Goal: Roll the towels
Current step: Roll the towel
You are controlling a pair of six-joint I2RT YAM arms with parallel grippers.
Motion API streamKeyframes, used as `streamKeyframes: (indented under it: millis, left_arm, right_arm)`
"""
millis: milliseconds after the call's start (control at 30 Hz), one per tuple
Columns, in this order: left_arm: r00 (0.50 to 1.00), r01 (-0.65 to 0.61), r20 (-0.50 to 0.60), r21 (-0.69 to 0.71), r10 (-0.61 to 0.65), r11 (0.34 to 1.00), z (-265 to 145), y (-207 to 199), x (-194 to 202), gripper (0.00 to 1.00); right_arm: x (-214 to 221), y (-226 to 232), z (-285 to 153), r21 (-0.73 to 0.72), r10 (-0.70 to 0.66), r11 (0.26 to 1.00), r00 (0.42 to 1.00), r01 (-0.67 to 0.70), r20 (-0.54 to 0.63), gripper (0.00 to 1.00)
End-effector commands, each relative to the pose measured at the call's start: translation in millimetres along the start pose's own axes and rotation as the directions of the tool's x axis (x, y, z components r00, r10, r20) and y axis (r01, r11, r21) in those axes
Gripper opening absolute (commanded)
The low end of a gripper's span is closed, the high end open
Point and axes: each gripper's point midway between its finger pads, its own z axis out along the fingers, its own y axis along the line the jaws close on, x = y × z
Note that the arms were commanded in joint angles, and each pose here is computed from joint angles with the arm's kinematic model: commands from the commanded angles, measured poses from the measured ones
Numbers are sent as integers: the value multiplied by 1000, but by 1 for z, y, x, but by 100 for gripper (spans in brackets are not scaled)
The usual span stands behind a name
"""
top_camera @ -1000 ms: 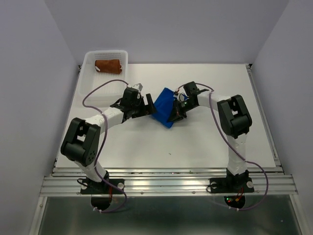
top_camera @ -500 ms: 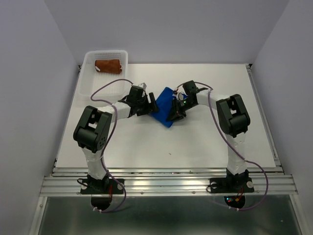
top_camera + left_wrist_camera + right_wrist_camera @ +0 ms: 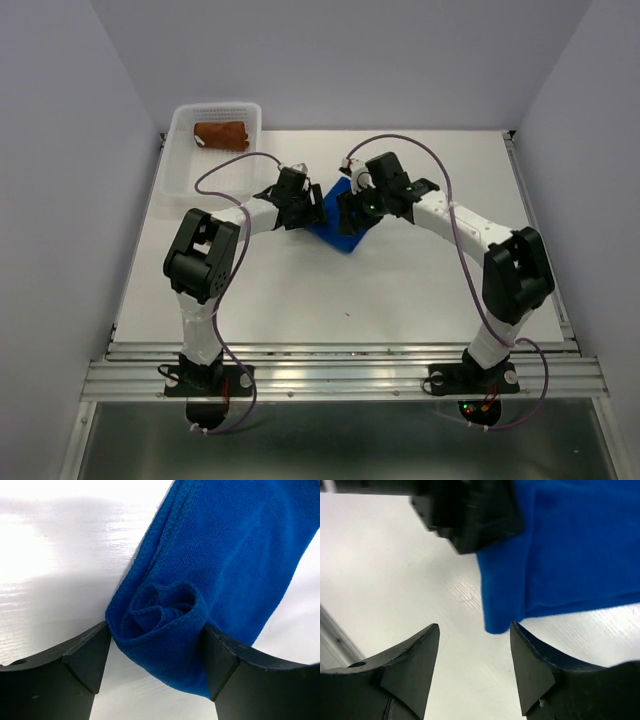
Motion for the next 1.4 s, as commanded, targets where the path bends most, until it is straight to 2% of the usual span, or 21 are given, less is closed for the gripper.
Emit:
streamKeyframes:
  millis: [0,133,167,333,400,500,667,733,767,800,833,867,900,967,1033,1067,1133,1167,1267,1300,1367]
  left_arm:
    - [998,-38,-51,-103,33,994,5,17,10,80]
    - [997,-37,-76,-126,27,991,5,19,12,80]
    - [997,-36,-76,-120,27,992,5,17,11,80]
    - [997,-35,-79,-123,25,992,3,17,11,80]
    - [996,-40,-79,-123,30,992,3,15,11,80]
    - [996,-40,-88,-132,29,990,5,16,11,80]
    - [994,-41,-105,-125,28,991,5,13,11,80]
    - [994,-38,-106,-112,26,993,3,9,10,81]
    - [994,-36,-104,-107,25,994,2,7,9,82]
    - [995,-31,-94,-102,21,994,0,6,5,84]
    - [996,-22,-91,-101,13,995,-2,6,3,85]
    - [995,-16,-96,-86,7,996,-4,4,4,86]
    - [997,-6,-84,-75,0,997,-9,1,-1,88]
    - [998,20,-63,-47,-23,999,-18,-1,-10,91]
    - [998,35,-44,-36,-37,999,-25,-1,-16,94]
    - [999,42,-29,-40,-43,998,-32,1,-20,96]
    - [999,43,-15,-38,-44,998,-40,1,-23,97]
    - [999,50,-9,-34,-50,998,-46,0,-23,99]
    - [999,51,-4,-22,-51,998,-53,-1,-22,99]
    - [999,51,-3,-30,-51,998,-56,2,-20,99]
    - [999,53,10,-21,-53,998,-64,2,-21,99]
  right_arm:
    - [-11,-2,9,237,-299,931,953,279,54,64]
    - [-7,-2,22,339,-453,840,891,424,9,64]
    - [-2,-11,26,391,-464,811,885,436,-24,64]
    - [7,-22,41,457,-536,724,838,517,-98,64]
    - [4,-23,46,482,-562,701,823,526,-81,64]
    - [16,-33,54,491,-578,663,803,565,-144,64]
    - [44,-35,67,476,-568,652,796,591,-210,60]
    - [50,-45,69,511,-537,643,812,570,-230,53]
    - [52,-52,69,545,-518,626,819,558,-245,32]
    - [51,-54,68,559,-508,624,827,547,-242,27]
    - [52,-55,67,570,-494,629,838,529,-233,24]
    - [51,-55,66,582,-483,632,847,512,-221,15]
    - [51,-53,65,582,-474,644,856,497,-207,11]
    - [45,-37,64,545,-456,707,879,452,-138,9]
    - [37,-26,61,507,-426,760,901,408,-86,9]
    - [38,-21,58,467,-363,812,929,350,-65,9]
    - [26,-9,55,425,-316,853,948,304,-44,10]
    - [37,-7,54,391,-254,881,963,267,-84,10]
    - [39,5,54,330,-168,925,981,189,-92,9]
    - [42,13,57,257,-137,953,985,159,-102,9]
    - [40,15,56,199,-58,977,993,77,-101,9]
